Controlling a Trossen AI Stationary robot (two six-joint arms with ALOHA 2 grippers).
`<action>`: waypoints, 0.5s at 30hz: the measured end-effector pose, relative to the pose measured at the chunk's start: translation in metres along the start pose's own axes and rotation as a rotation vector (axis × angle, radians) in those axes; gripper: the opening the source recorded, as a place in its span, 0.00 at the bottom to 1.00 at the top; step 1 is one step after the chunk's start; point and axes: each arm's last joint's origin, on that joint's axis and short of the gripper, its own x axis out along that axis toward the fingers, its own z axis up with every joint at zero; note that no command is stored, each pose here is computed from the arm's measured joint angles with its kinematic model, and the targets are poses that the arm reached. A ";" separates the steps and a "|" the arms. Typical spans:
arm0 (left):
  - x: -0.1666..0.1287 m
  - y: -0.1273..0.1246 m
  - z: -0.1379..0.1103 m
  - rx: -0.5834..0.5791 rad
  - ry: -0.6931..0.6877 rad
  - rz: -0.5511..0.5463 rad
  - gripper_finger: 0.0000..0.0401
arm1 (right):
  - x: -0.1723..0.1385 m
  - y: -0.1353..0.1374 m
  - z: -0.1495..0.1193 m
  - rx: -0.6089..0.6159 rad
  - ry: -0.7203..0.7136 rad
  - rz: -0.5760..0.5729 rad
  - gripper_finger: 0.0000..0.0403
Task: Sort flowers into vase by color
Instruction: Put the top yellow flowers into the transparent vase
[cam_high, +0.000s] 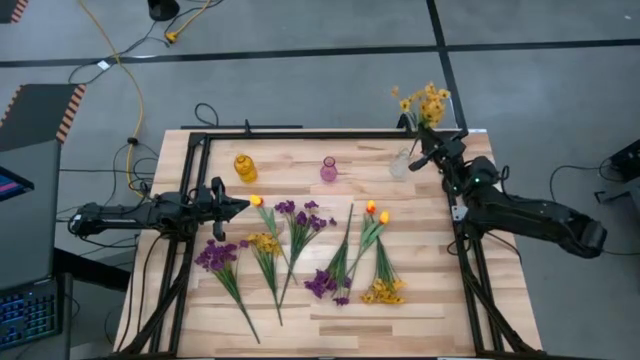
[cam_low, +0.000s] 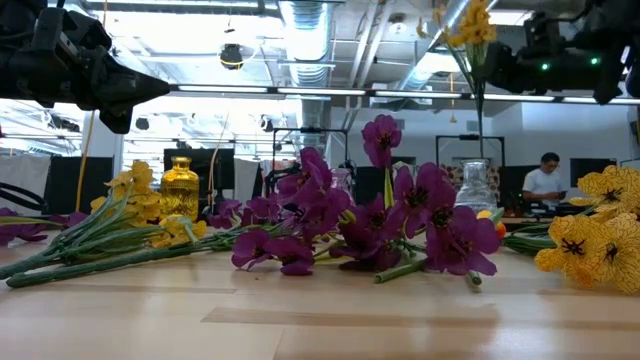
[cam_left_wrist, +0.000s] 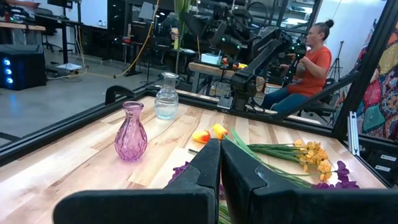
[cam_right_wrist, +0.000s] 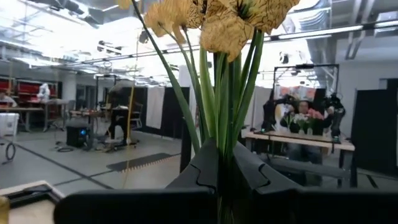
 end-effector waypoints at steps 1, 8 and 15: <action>0.000 0.000 0.000 0.000 0.000 0.001 0.00 | 0.000 0.000 -0.002 -0.003 0.006 -0.002 0.10; 0.000 0.000 0.000 0.000 -0.001 0.004 0.00 | 0.004 0.001 -0.009 -0.010 0.019 -0.005 0.10; 0.000 0.000 0.000 0.000 -0.001 0.005 0.00 | 0.009 0.004 -0.020 -0.026 0.075 0.005 0.10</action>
